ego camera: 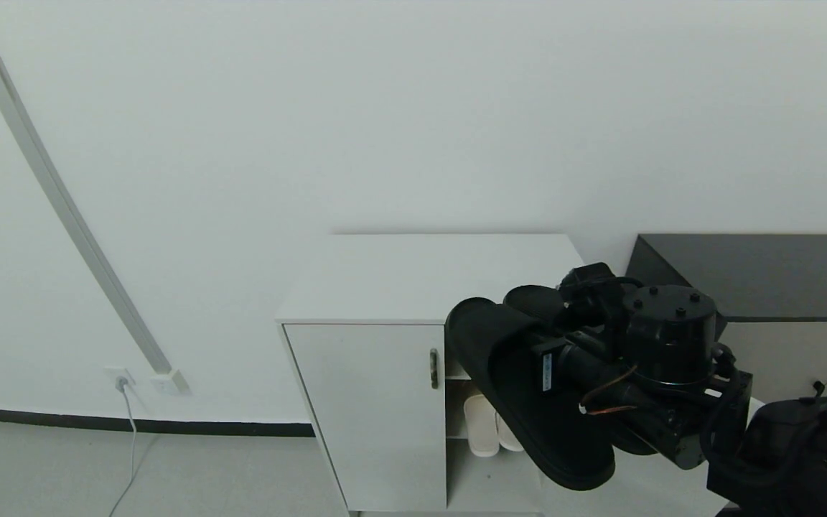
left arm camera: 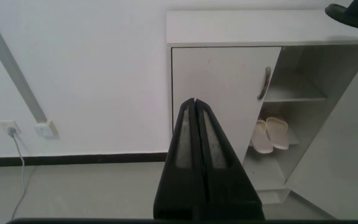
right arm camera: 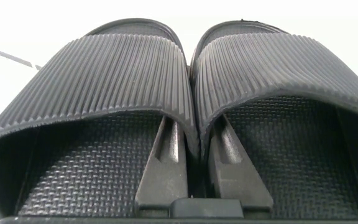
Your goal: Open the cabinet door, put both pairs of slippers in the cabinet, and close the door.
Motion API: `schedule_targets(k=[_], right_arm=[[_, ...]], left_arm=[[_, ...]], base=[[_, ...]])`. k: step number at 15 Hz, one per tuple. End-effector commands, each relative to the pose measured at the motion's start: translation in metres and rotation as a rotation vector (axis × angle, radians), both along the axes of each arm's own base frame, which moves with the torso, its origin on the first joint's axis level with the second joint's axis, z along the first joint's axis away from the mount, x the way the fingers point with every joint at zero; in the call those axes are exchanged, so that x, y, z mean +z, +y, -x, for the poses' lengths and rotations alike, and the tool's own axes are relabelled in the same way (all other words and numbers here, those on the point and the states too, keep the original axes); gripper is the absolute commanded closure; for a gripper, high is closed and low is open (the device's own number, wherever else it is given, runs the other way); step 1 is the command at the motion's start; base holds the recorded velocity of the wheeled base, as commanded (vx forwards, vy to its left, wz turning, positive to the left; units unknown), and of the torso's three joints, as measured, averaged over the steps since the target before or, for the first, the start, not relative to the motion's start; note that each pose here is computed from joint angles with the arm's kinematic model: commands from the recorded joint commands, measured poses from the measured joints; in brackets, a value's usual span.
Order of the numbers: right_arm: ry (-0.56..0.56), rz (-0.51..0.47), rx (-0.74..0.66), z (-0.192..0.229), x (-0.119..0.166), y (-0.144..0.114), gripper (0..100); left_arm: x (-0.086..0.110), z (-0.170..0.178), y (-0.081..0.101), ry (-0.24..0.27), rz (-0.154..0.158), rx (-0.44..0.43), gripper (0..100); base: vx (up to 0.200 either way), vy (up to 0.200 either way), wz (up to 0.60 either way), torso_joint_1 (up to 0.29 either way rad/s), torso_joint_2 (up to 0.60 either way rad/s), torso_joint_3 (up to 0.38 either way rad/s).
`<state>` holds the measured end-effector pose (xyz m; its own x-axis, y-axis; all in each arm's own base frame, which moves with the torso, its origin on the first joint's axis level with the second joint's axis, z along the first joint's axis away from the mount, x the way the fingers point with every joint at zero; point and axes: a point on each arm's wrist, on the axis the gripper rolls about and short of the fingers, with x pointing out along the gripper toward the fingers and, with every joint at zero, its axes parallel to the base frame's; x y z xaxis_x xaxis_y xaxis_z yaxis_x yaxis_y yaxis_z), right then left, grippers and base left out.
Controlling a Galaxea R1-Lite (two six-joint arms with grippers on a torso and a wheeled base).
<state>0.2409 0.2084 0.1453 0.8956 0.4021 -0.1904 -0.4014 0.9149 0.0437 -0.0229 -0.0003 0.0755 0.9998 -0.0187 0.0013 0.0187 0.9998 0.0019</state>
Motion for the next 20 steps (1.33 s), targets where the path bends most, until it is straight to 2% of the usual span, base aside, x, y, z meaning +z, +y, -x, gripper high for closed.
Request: schedule_targets(k=[1, 9, 20], right_arm=[[0.004, 0.004, 0.002, 0.0004, -0.0020, 0.0005, 100], [0.000, 0.014, 0.004, 0.0000, -0.0045, 0.0008, 100], [-0.005, 0.015, 0.005, -0.0002, -0.0068, 0.0010, 100]], left_arm=[[0.0000, -0.0001, 0.0000, 0.001, 0.000, 0.000, 100], [0.0000, -0.0001, 0.0000, 0.001, 0.002, 0.000, 100], [0.0000, -0.0001, 0.0000, 0.001, 0.000, 0.000, 100]], base=[[0.000, 0.000, 0.00, 0.000, 0.00, 0.000], [0.000, 0.000, 0.00, -0.128, 0.29, 0.165], [0.000, 0.000, 0.00, -0.217, 0.53, 0.312]])
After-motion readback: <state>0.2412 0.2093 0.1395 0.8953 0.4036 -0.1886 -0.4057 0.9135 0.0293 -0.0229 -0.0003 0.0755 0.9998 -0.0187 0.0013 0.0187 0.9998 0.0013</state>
